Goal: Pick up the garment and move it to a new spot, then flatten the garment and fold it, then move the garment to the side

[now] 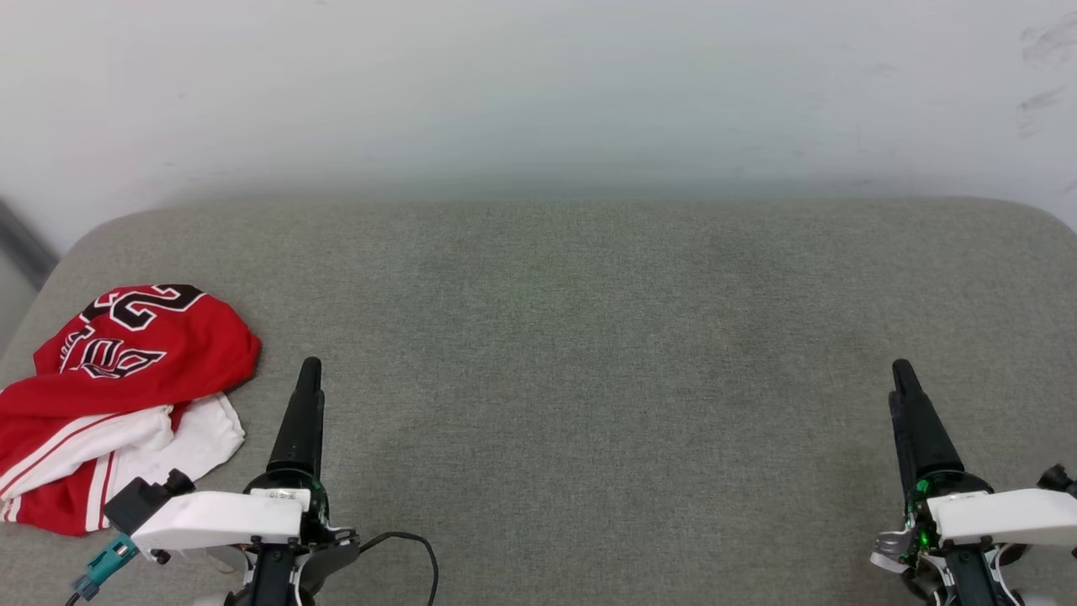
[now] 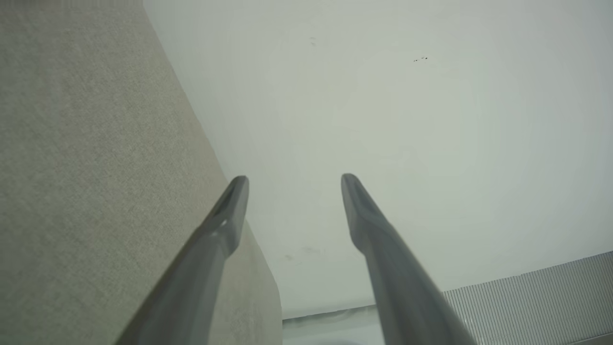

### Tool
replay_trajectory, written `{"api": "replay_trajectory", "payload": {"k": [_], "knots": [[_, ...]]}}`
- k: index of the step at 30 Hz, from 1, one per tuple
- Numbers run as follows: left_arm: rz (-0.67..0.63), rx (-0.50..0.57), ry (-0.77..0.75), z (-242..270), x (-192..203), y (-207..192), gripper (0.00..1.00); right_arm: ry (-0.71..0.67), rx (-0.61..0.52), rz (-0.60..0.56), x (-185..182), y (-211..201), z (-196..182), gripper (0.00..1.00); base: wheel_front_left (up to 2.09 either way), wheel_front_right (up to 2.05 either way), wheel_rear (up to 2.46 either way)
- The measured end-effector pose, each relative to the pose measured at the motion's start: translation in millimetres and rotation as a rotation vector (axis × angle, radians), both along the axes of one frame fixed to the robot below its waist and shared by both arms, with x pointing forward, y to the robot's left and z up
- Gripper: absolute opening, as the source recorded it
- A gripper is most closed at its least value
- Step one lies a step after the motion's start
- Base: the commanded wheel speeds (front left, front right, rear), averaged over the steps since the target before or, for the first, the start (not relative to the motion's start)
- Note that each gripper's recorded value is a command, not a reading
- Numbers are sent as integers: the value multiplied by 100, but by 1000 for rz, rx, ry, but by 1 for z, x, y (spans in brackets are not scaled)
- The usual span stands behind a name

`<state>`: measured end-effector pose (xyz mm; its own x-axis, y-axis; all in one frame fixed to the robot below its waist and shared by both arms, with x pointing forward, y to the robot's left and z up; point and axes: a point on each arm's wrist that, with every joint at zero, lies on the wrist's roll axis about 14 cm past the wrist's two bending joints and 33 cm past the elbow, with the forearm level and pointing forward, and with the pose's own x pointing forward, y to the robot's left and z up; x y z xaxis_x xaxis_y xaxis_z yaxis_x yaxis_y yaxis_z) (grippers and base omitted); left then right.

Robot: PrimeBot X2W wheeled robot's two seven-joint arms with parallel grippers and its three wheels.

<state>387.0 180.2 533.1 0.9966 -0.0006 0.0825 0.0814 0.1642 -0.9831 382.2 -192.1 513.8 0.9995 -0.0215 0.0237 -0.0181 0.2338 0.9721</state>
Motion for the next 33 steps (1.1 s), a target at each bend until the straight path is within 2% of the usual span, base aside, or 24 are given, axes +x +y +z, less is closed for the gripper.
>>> {"api": "replay_trajectory", "payload": {"k": [10,26,27,33], "knots": [[4,253,-26,6,-1,-7,100,-28,-319,10,0,6,9,100,0,0,0],[14,636,-50,6,-6,-14,100,-60,-706,16,-2,12,17,100,0,0,0],[15,705,-56,5,-6,-14,100,-66,-763,22,-2,14,18,100,0,0,0],[19,815,-76,7,-6,-16,100,-74,-862,31,-3,17,21,100,0,0,0]]}}
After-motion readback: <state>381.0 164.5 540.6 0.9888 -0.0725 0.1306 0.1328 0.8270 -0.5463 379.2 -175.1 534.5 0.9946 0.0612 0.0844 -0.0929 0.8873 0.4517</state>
